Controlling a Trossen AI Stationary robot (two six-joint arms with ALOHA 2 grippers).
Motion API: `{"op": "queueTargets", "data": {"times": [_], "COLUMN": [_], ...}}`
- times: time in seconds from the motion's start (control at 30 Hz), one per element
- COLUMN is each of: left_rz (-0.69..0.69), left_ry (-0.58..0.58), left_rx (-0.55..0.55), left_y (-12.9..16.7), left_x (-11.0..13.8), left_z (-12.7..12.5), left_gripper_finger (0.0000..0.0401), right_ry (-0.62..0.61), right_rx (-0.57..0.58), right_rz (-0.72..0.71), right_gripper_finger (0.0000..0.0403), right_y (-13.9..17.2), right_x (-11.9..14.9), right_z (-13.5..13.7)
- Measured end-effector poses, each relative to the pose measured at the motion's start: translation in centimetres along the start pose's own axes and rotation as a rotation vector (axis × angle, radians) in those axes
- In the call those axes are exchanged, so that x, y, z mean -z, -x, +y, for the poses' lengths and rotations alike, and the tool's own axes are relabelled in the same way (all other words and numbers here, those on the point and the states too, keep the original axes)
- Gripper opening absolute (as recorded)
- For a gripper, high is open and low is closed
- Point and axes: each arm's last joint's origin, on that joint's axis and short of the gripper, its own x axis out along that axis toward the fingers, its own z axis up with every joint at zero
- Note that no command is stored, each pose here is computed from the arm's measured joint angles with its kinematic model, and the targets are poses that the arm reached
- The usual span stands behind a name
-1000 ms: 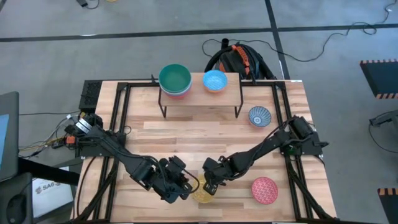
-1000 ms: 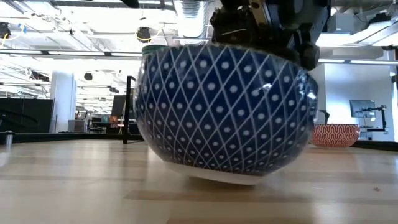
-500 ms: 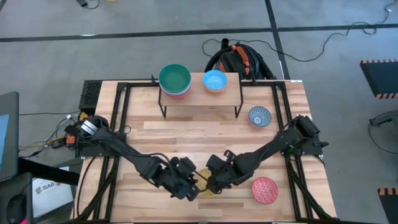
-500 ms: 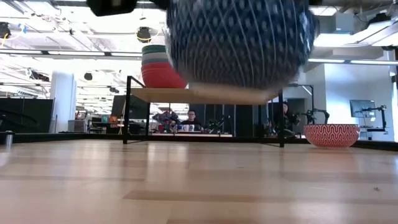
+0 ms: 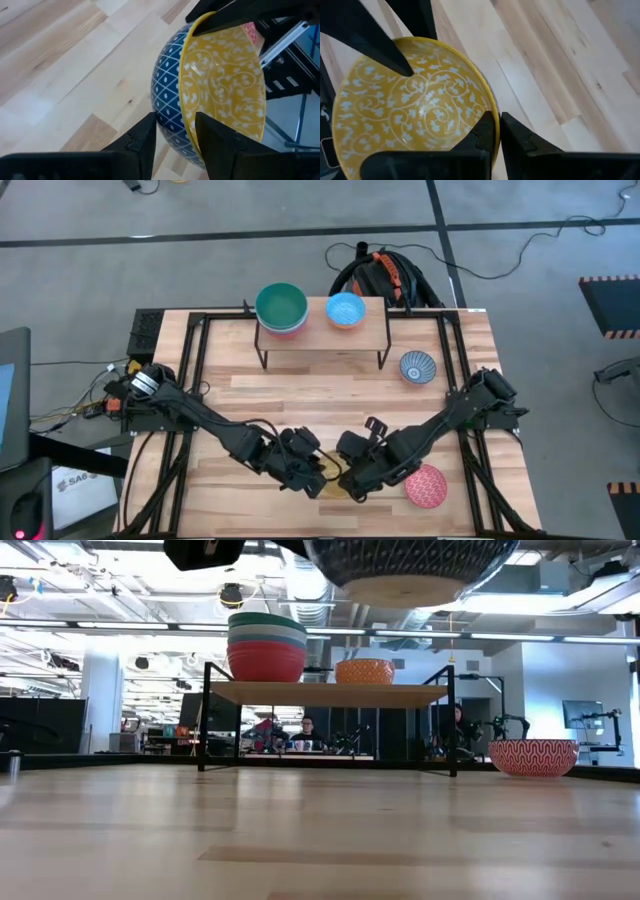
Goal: Place and stack bowls onto a shelf
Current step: Stack the yellow pattern bowl on top of the light blue pattern bowl on the shelf
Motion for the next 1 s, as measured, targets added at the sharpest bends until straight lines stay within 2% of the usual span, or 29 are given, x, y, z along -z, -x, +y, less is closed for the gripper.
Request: {"op": "queueTargets", "data": {"times": [0.1, 0.33, 0.5, 0.63, 0.8, 1.0], "left_rz": [-0.005, -0.058, -0.051, -0.058, -0.063, -0.219], "left_ry": [0.008, 0.006, -0.058, -0.088, -0.134, -0.144], "left_rx": [-0.002, -0.044, -0.065, -0.073, -0.088, -0.14], "left_y": [-0.1, -0.5, -0.9, -1.2, -0.8, 1.7], "left_x": [-0.3, -1.0, -1.6, -2.7, -5.7, -12.6], "left_z": [0.1, 0.6, 1.1, 1.7, 2.3, 2.6], "left_gripper_finger": [0.0098, 0.0012, 0.0003, 0.0002, 0.0001, 0.0], "right_ry": [0.002, -0.024, -0.011, 0.001, -0.026, -0.197], "right_rx": [-0.009, 0.013, 0.02, 0.033, 0.001, -0.041], "right_rz": [-0.002, -0.019, 0.02, 0.031, 0.009, -0.085], "right_gripper_finger": [0.0042, 0.0043, 0.0044, 0.0063, 0.0107, 0.0163], "right_y": [0.6, 1.0, 0.9, 1.3, 5.0, 11.9], "right_x": [-0.4, -1.2, -1.3, -1.4, -1.9, -1.9], "right_z": [0.0, -0.5, -0.9, -1.5, -3.8, -8.9]}}
